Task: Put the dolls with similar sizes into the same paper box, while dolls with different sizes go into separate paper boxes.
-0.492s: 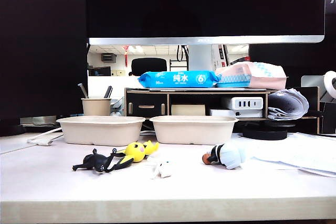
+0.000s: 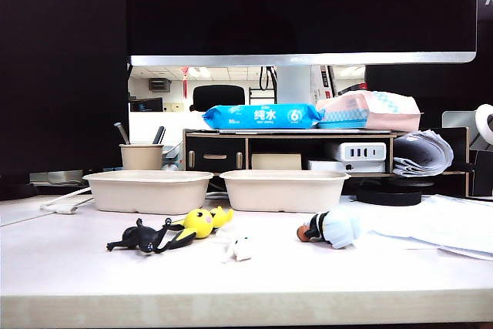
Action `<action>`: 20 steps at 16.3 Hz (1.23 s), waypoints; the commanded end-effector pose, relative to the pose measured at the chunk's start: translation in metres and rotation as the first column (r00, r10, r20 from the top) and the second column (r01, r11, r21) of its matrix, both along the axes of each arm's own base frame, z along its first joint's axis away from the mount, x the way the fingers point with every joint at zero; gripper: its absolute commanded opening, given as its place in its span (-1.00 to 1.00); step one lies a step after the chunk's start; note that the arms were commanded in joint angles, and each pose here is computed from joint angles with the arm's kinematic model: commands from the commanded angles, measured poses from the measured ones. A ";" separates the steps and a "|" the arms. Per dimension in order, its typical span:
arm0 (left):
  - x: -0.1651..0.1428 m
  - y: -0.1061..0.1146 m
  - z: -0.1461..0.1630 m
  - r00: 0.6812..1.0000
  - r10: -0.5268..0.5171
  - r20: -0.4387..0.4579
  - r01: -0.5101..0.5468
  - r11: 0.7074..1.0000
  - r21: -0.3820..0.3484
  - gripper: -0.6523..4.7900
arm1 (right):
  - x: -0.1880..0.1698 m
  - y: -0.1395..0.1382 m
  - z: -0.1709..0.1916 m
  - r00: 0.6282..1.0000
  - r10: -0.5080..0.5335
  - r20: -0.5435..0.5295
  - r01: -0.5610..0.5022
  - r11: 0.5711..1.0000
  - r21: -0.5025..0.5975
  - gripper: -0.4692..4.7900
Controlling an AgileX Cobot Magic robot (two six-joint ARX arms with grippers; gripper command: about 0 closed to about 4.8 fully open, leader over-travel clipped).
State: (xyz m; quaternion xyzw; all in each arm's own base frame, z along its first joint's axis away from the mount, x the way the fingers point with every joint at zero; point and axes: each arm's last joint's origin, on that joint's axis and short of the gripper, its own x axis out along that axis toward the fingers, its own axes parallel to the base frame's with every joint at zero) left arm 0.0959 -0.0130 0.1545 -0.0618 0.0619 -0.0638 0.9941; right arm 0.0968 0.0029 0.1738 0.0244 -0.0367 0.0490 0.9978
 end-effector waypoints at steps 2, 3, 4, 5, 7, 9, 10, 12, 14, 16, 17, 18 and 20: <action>-0.001 -0.001 -0.004 0.999 -0.026 -0.043 0.026 1.000 -0.001 -0.78 | 0.000 0.001 0.000 0.999 0.051 -0.002 -0.050 0.993 0.104 -0.83; -0.001 -0.003 0.000 0.999 -0.045 -0.006 0.045 0.999 -0.005 -0.78 | 0.000 0.001 0.000 0.999 0.050 -0.002 -0.049 0.993 0.104 -0.83; 0.000 -0.004 0.005 0.997 -0.058 0.043 0.059 0.998 -0.010 -0.78 | 0.000 0.001 0.000 0.999 0.050 -0.003 -0.049 0.993 0.104 -0.83; 0.000 -0.006 0.009 0.994 -0.074 0.087 0.075 0.997 -0.015 -0.78 | 0.000 0.001 0.000 0.999 0.049 -0.003 -0.048 0.993 0.103 -0.83; 0.000 -0.006 0.006 0.995 -0.073 0.061 0.074 0.997 -0.012 -0.78 | 0.000 0.001 0.000 0.999 0.049 -0.002 -0.048 0.993 0.103 -0.82; 0.000 -0.006 0.006 0.996 -0.073 0.060 0.074 0.997 -0.012 -0.78 | 0.000 0.001 0.000 0.999 0.050 -0.002 -0.049 0.993 0.103 -0.82; -0.003 -0.016 0.005 0.987 -0.153 0.053 0.154 0.988 -0.009 -0.78 | 0.000 0.001 0.000 0.999 0.050 -0.002 -0.050 0.993 0.104 -0.82; -0.011 -0.034 0.005 0.936 -0.349 0.053 0.350 0.937 -0.009 -0.78 | 0.000 0.001 0.000 0.999 0.054 -0.002 -0.053 0.993 0.104 -0.82; -0.017 -0.044 0.005 0.887 -0.459 0.053 0.460 0.888 -0.009 -0.78 | 0.000 0.002 0.000 0.998 0.059 -0.001 -0.058 0.993 0.104 -0.82; -0.017 -0.044 0.005 0.887 -0.458 0.053 0.459 0.888 -0.009 -0.78 | 0.000 0.003 0.000 0.996 0.094 -0.002 -0.093 0.990 0.109 -0.82; -0.017 -0.044 0.005 0.888 -0.458 0.053 0.459 0.889 -0.009 -0.78 | 0.000 0.004 0.000 0.992 0.129 -0.004 -0.128 0.984 0.128 -0.82; -0.017 -0.044 0.005 0.887 -0.458 0.053 0.459 0.888 -0.009 -0.78 | -0.001 0.005 0.000 0.988 0.152 -0.005 -0.150 0.981 0.126 -0.82; -0.017 -0.044 0.005 0.888 -0.456 0.053 0.457 0.889 -0.009 -0.78 | -0.001 0.005 0.001 0.983 0.185 -0.021 -0.159 0.892 0.423 -0.83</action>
